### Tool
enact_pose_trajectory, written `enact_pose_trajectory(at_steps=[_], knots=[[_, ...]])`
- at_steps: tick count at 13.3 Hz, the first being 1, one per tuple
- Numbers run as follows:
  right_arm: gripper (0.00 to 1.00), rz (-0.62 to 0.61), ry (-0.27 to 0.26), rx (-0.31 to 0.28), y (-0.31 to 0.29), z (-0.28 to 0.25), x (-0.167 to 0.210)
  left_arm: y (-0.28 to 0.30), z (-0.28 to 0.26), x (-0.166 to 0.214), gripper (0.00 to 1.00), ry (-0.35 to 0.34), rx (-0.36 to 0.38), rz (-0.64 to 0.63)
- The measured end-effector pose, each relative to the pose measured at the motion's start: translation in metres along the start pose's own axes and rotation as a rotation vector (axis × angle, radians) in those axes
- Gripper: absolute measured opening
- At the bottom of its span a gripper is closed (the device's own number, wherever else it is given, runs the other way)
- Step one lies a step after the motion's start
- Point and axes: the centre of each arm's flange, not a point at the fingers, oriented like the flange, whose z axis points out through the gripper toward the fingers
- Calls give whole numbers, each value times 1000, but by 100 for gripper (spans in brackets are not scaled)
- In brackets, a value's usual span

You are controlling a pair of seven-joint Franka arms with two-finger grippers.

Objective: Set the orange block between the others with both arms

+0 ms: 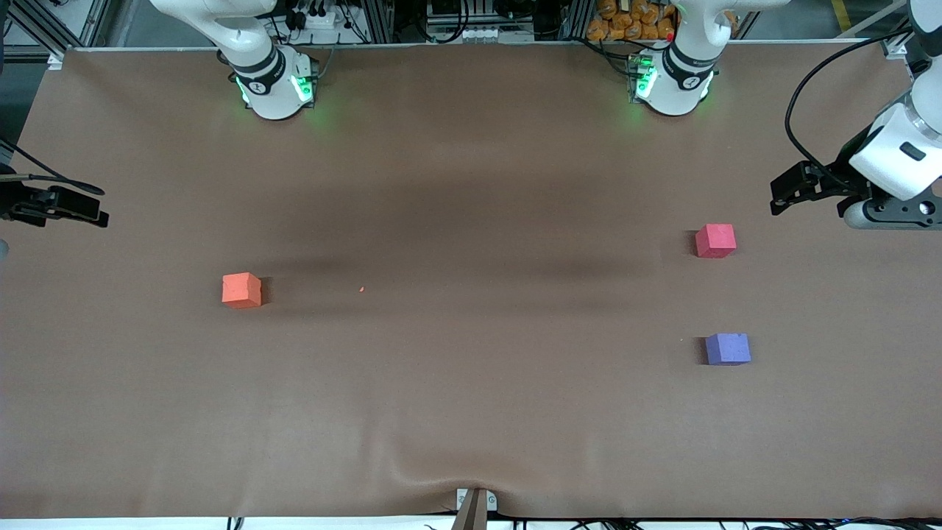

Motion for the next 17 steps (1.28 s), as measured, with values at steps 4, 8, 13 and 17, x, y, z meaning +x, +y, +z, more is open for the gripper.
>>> enact_pose_trajectory(at_steps=[4,8,13,17], knots=[[100,1,5,0,1,-3,0,1,1,0,100,-2,0,1],[100,1,7,0,1,-4,-1,-3,6,2,100,-12,1,-6],[100,1,8,0,1,-4,-1,2,11,4,100,-22,0,4],[100,1,8,0,0,-4,-1,2,19,7,100,-34,0,4]])
